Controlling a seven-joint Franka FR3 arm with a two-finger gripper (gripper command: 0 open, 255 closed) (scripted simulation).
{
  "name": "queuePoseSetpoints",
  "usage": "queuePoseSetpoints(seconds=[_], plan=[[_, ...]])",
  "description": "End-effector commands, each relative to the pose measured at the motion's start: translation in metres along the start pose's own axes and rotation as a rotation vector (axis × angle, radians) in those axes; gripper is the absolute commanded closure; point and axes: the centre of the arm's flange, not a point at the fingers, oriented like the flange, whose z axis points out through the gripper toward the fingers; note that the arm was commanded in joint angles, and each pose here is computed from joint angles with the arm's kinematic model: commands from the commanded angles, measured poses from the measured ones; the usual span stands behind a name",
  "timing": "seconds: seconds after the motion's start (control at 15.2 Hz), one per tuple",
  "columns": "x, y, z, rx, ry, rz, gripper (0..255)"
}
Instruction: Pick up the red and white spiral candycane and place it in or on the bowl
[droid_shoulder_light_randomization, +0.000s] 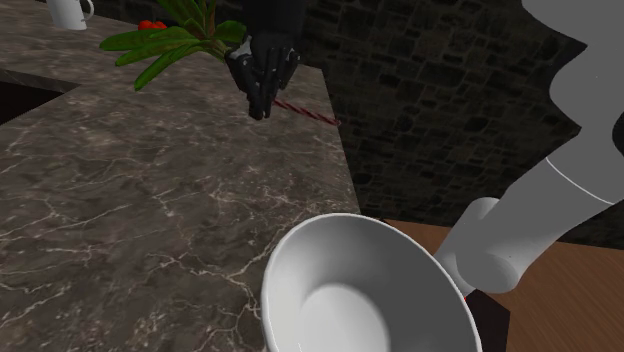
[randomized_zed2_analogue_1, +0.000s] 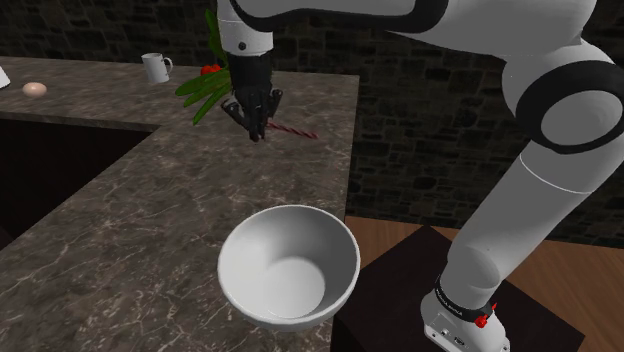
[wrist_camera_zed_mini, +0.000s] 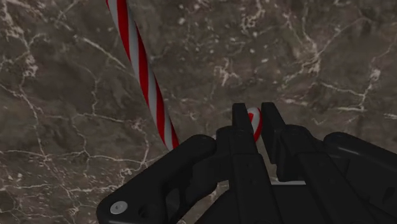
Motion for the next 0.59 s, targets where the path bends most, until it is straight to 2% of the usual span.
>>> queuePoseSetpoints(seconds=[0.0, 0.46, 0.53], plan=[[0.0, 0.0, -0.011, 0.0, 0.0, 0.0, 255], [0.001, -0.001, -0.044, 0.0, 0.0, 0.0, 255], [-0.01, -0.009, -0.044, 0.0, 0.0, 0.0, 255]])
